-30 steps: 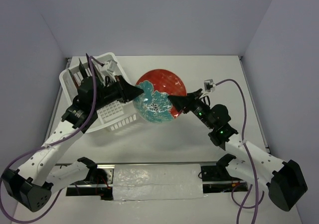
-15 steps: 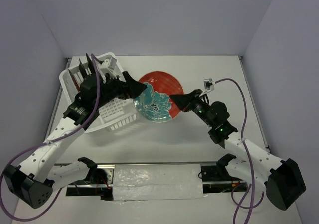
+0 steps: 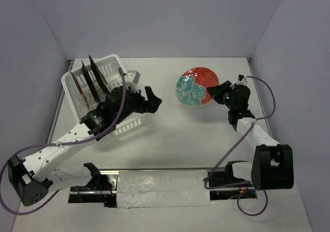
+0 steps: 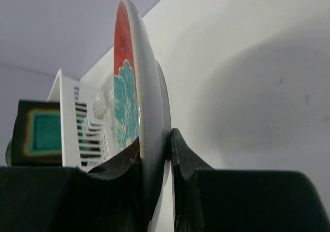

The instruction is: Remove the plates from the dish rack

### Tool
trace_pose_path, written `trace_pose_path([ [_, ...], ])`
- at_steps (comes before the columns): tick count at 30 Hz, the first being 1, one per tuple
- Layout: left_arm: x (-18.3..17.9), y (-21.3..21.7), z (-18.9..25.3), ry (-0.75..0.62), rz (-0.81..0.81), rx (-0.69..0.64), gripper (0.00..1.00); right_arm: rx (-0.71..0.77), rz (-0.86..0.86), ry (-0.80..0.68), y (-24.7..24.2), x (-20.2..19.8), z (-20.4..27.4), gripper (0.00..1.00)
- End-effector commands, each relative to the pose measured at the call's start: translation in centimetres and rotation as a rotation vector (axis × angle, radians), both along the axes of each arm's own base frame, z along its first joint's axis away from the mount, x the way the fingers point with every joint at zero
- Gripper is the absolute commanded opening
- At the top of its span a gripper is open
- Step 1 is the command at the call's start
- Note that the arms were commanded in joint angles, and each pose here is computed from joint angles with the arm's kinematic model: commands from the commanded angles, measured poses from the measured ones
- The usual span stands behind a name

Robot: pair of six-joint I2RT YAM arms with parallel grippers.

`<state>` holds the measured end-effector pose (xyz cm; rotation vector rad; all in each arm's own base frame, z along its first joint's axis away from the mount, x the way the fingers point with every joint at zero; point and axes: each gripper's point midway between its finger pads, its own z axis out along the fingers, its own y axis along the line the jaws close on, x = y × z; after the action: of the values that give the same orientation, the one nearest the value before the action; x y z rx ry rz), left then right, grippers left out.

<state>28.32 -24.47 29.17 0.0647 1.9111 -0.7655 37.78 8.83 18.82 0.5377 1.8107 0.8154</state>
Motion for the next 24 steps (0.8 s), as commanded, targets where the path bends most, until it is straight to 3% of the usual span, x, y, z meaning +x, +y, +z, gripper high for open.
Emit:
trace_pose_path([
  [1,0.0,0.8,-1.4,-0.049,0.115,0.151,0.98,0.122,0.035,-0.269,-1.2,2.7,9.0,0.0],
  [6,-2.4,0.2,-3.4,-0.107,0.158,0.259,0.97,0.11,-0.037,-0.213,-5.2,4.8,6.8,0.0],
  [17,-4.0,-0.4,-3.4,-0.2,0.05,0.184,1.0,0.077,-0.169,-0.134,-9.2,6.7,2.8,0.0],
  [24,-4.2,0.8,-3.0,-0.209,0.075,0.189,1.0,0.076,-0.209,-0.072,-11.2,6.9,-0.6,0.0],
])
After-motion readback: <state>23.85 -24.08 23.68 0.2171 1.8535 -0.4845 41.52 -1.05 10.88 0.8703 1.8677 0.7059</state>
